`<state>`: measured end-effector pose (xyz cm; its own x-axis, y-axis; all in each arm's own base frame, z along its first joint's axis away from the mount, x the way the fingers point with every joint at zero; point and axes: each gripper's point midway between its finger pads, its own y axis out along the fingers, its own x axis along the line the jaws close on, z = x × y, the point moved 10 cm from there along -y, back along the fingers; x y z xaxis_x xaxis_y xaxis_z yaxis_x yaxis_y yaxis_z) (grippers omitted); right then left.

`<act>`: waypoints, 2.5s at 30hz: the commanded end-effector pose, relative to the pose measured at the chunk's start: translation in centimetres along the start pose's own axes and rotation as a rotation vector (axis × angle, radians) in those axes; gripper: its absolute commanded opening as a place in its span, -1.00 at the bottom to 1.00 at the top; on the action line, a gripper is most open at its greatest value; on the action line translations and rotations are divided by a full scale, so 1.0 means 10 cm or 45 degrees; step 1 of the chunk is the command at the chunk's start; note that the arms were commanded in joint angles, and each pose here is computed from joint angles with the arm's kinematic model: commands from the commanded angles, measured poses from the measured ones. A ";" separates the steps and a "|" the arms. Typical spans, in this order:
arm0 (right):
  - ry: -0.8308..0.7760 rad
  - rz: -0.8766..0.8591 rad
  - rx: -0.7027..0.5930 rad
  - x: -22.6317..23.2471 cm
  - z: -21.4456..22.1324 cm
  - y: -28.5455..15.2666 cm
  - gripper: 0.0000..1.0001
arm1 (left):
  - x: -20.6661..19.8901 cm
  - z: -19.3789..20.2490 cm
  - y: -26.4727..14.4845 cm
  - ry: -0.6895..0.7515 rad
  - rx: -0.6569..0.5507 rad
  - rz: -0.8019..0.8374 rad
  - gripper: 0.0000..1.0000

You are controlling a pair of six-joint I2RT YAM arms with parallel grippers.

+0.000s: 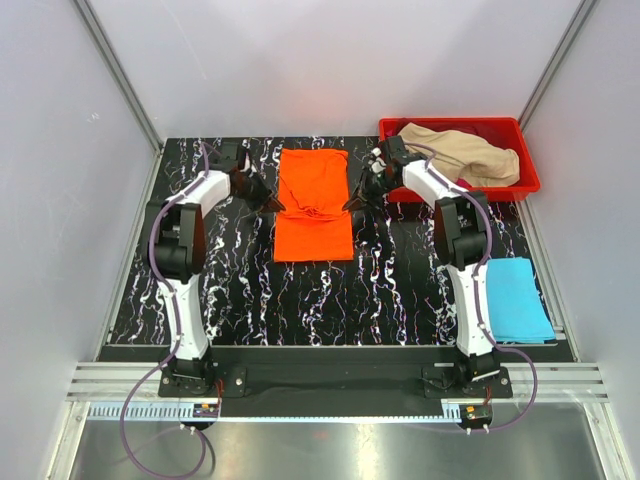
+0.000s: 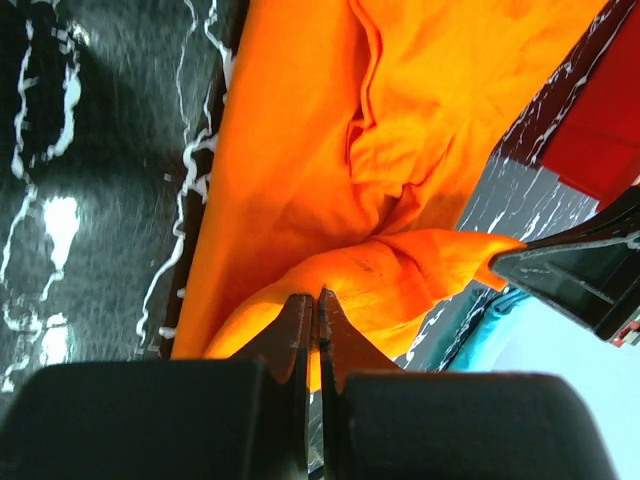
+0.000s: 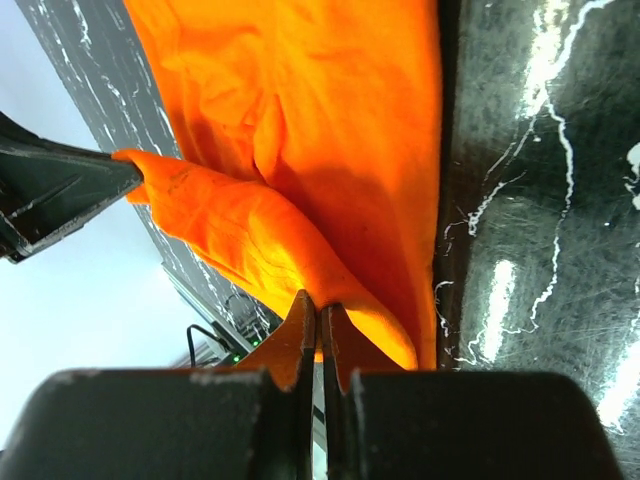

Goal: Fold and stack the t-shirts
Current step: Fold the tshirt

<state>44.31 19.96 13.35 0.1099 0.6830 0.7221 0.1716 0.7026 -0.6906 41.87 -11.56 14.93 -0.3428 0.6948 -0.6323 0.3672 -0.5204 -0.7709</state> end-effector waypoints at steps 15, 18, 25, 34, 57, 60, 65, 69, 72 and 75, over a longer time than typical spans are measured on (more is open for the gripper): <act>-0.159 0.126 -0.088 0.05 -0.35 -0.35 0.04 | -0.23 -0.29 -0.55 0.363 -0.286 -0.009 0.06; -0.189 0.151 -0.098 0.09 -0.21 -0.48 0.06 | -0.30 -0.11 -0.66 0.423 -0.250 0.090 0.01; -0.267 0.101 -0.075 0.26 0.10 -0.33 0.04 | -0.35 0.36 -0.23 0.426 -0.036 0.341 -0.29; -0.280 0.075 -0.004 0.31 0.11 -0.12 0.04 | -0.41 0.20 -0.03 0.645 -0.090 0.207 0.03; -0.269 0.065 0.048 0.31 0.68 -0.38 -0.05 | -0.26 -0.22 -0.19 0.538 -0.057 0.304 -0.13; -0.299 -0.028 0.081 0.49 0.76 -0.34 -0.18 | -0.35 0.03 -0.42 0.539 -0.050 0.386 -0.18; -0.312 -0.192 0.244 0.73 0.88 0.04 -0.59 | -0.18 0.44 -0.41 0.505 0.066 0.403 -0.51; -0.288 -0.179 0.399 0.75 1.01 0.44 -0.76 | 0.17 0.70 -0.28 0.424 0.133 0.336 -0.63; -0.311 -0.165 0.453 0.77 1.09 0.58 -0.79 | 0.31 0.76 -0.22 0.428 0.148 0.289 -0.65; -0.299 -0.141 0.493 0.70 1.15 0.67 -0.81 | 0.44 0.78 -0.16 0.404 0.165 0.235 -0.69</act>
<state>35.01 31.70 12.86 -0.1302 0.6156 0.7772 -0.1766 0.7570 -0.6291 32.49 -11.96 12.97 -0.0284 0.6855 -0.7275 0.2449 -0.7009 -0.6699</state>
